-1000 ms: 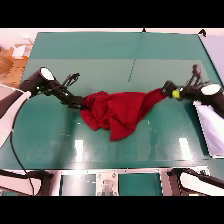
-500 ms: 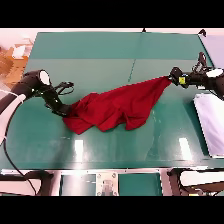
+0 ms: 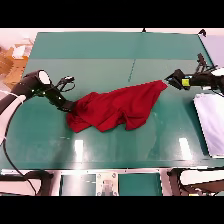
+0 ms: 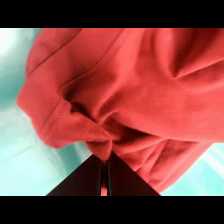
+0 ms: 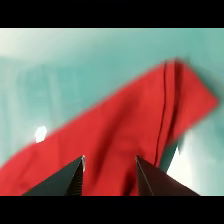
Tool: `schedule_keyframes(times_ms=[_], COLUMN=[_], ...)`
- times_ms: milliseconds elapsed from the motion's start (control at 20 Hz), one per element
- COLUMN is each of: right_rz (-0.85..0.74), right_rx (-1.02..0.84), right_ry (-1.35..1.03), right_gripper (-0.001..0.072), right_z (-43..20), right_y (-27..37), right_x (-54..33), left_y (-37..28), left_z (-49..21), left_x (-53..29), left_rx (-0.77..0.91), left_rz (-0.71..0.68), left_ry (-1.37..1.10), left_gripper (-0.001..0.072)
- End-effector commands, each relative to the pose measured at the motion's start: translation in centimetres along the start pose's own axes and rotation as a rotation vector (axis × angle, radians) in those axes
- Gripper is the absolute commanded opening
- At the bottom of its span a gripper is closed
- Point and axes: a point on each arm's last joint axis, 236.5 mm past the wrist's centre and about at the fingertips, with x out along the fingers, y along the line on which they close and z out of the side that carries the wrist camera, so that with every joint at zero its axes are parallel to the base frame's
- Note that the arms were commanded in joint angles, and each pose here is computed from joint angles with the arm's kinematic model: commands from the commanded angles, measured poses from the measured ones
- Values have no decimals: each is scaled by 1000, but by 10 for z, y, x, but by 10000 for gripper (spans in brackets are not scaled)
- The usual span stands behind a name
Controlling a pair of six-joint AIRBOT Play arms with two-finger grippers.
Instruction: Fold the shirts.
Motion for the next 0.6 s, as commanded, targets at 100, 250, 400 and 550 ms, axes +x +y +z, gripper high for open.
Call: schedule_keyframes(times_ms=[100,250,400,550], right_rz=[35,2,9,-11], right_rx=[117,141,210,222], right_ry=[202,208,331,394], right_gripper=[291,501,507,488], right_z=[-83,-161,-252,-303], right_y=[-10,-13,-9,-11], right_x=[-47,-38,-15,5], left_y=[-3,-5,-10,-12], left_z=[5,9,12,13], left_x=[0,0,-1,-1], left_rx=[0,-6,-14,-17], left_rz=[-14,-24,-45,-54], left_ry=[-21,-40,-52,-55], left_gripper=[24,25,24,25])
